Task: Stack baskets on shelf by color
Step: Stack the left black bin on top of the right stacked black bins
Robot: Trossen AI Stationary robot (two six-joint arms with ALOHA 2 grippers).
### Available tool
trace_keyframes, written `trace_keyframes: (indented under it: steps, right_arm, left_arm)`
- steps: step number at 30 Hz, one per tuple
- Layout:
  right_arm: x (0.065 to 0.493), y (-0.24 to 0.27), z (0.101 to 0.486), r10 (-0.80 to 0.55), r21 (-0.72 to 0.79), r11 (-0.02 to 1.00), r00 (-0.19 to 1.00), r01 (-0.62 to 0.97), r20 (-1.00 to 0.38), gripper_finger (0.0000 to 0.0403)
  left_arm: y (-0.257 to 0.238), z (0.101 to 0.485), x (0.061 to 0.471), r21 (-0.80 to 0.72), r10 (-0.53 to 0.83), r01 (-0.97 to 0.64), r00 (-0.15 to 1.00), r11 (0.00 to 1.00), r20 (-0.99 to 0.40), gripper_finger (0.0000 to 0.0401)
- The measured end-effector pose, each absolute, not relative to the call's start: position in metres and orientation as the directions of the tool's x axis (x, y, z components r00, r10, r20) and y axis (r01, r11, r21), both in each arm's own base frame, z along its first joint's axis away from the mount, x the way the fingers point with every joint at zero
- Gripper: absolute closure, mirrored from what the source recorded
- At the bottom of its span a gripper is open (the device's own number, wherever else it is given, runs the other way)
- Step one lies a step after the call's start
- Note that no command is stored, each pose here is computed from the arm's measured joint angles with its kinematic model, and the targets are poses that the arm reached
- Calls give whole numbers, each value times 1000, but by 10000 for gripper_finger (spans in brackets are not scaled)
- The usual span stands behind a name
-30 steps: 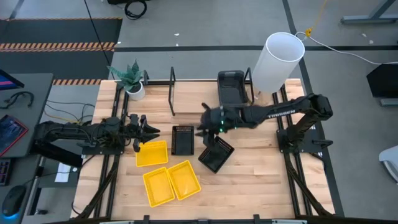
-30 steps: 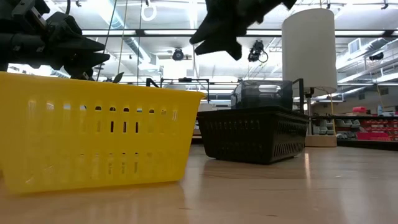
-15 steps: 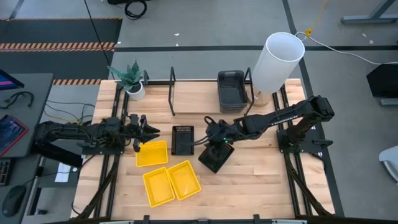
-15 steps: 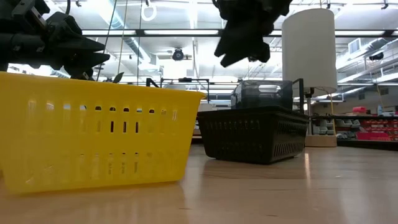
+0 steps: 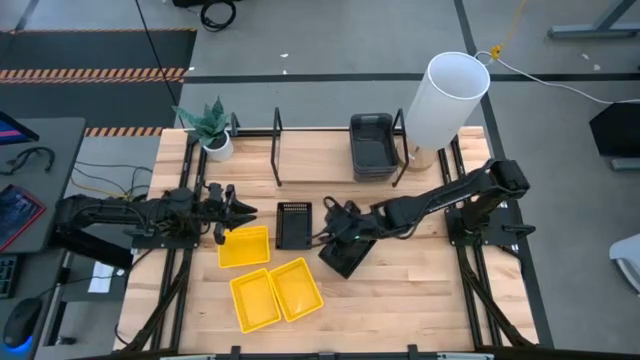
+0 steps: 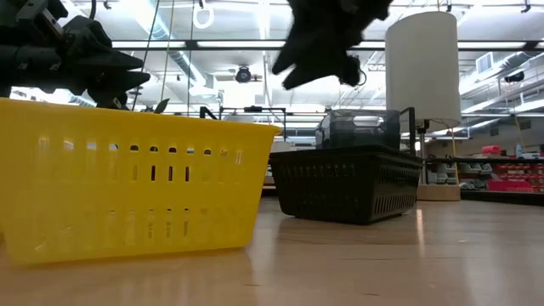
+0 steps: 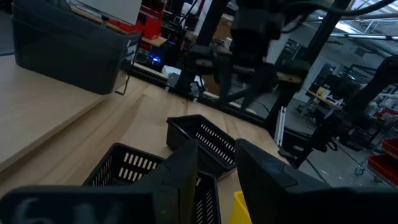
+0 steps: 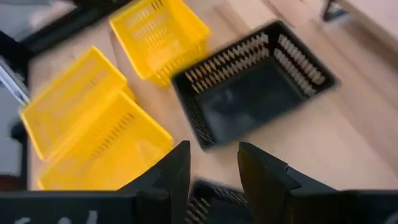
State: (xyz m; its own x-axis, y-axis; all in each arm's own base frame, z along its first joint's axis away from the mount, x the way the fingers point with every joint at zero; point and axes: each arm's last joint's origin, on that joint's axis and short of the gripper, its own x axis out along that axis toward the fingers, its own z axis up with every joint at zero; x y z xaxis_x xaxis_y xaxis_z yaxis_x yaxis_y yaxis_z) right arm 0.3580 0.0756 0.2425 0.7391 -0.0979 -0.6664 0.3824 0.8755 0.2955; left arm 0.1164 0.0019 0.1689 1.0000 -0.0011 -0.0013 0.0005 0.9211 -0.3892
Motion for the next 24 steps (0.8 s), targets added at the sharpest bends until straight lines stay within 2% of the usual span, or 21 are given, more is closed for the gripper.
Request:
trace_keyframes:
  steps: [7,13,17,21,24]
  right_arm:
    - [405,80,242,-138,186,895,649,405,-748,264]
    - [437,50,237,-214,104,845,509,525,-834,264]
    - [451,32,225,-199,93,842,467,532,-862,261]
    - [454,16,217,-145,121,847,445,517,-884,244]
    - [451,6,217,-160,112,821,414,560,-896,218]
  left_arm:
    - [2,168,118,-389,-1,-3,1000,921,-11,284]
    - [2,167,118,-390,-2,-6,1000,921,-18,284]
    - [2,167,118,-390,-1,-7,1000,921,-21,284]
    - [2,167,118,-390,-1,-7,1000,921,-21,284]
    - [2,167,118,-389,-2,-6,1000,921,-19,284]
